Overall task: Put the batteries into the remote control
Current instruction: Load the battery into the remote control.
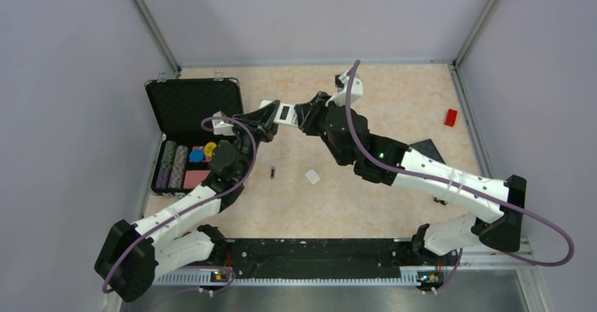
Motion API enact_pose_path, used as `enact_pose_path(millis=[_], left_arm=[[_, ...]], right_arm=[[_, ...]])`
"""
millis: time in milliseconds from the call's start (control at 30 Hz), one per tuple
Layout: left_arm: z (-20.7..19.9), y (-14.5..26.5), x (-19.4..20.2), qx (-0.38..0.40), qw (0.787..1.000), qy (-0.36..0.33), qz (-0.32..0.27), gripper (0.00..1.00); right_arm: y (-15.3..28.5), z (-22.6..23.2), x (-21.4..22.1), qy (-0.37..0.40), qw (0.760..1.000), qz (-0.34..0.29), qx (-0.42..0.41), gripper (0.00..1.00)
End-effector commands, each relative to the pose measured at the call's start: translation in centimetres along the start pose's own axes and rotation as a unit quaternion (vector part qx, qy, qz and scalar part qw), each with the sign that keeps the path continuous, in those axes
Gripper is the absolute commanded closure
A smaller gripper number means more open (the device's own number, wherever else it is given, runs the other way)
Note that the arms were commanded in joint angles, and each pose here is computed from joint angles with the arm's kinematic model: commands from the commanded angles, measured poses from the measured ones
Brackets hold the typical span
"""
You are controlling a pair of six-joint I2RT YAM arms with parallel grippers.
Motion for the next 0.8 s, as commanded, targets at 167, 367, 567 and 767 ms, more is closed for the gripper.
enact_pose_path(millis=[167,367,567,767], left_arm=[[-2.8,0.6,0.2,0.072,0.997,0.035,0.006,1.0],[-2.6,0.9,0.0,0.067,0.997,0.034,0.002,1.0],[-2.3,1.2,-0.1,0.061,0.998,0.033,0.0,1.0],[-1.6,1.6,-0.3,0.053,0.998,0.024,0.001,1.0]], right_arm=[[0.4,0.0,-0.8,0.002,1.0,-0.007,0.028,0.72],[0.9,0.0,-1.5,-0.003,1.0,-0.01,0.025,0.72],[1.8,0.1,-2.6,0.001,1.0,-0.009,0.005,0.78],[2.6,0.0,-3.0,0.044,0.999,0.022,-0.009,0.88]])
Point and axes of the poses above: each gripper's point midway between its finger pads, its own y axis back along the fingers, its own z axis along the line the jaws close on, x = y × z, the point moved 10 cm from there along y, back along the fingers, and after that the axes turned 3 degrees about y, right-handed, at the moved point
